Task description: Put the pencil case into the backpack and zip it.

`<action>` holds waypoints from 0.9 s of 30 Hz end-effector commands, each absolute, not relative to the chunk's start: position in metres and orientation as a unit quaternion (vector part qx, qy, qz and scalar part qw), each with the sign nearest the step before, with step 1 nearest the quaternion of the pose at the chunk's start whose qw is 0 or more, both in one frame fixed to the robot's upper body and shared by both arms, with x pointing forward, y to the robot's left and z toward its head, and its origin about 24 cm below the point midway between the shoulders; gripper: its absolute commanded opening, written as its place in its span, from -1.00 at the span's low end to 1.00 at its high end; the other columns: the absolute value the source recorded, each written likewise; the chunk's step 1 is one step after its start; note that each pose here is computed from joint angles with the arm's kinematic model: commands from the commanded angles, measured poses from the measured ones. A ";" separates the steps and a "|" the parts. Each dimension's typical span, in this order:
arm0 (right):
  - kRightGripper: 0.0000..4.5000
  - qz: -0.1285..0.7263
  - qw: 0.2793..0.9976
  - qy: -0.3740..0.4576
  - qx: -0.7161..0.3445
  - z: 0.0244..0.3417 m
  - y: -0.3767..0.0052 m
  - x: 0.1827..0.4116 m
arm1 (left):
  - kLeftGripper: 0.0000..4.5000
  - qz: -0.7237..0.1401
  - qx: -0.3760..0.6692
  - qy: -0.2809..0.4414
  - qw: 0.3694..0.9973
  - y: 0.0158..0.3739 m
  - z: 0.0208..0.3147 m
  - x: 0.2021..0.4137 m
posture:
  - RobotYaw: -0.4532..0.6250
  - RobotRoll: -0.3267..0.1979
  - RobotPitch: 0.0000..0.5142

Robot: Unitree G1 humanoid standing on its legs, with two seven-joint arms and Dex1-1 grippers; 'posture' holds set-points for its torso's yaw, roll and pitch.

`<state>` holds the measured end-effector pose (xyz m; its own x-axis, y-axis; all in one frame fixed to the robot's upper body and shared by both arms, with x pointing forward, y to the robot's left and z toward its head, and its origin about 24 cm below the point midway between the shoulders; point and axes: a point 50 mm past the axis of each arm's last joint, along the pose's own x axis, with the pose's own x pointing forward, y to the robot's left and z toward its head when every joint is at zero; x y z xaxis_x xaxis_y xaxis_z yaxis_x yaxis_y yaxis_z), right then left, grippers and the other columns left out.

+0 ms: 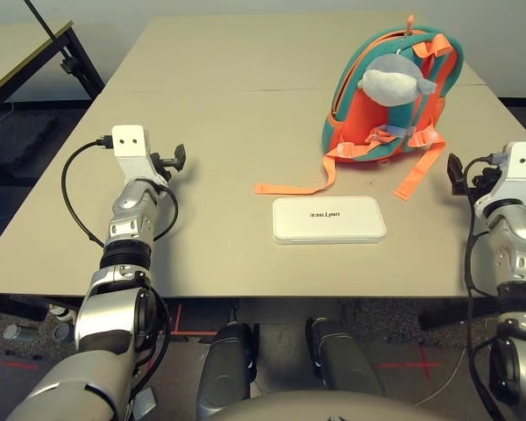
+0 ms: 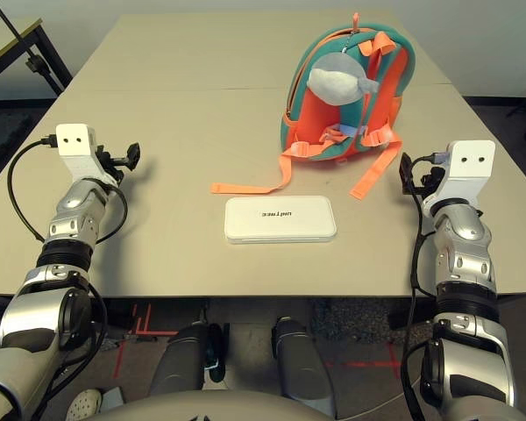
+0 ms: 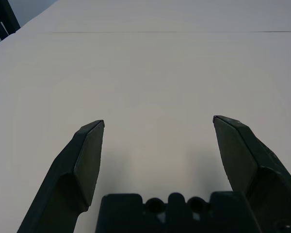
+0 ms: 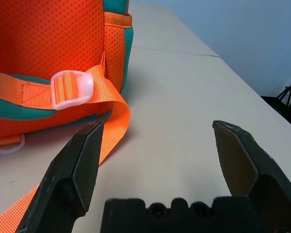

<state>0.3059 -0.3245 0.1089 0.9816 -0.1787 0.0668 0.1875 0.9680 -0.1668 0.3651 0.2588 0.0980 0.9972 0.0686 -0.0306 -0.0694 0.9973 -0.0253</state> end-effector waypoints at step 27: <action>0.99 -0.010 0.990 -0.010 -0.137 0.115 -0.310 0.311 | 1.00 -0.273 -0.162 0.167 0.934 0.205 0.119 0.341 | -0.44 0.25 -0.56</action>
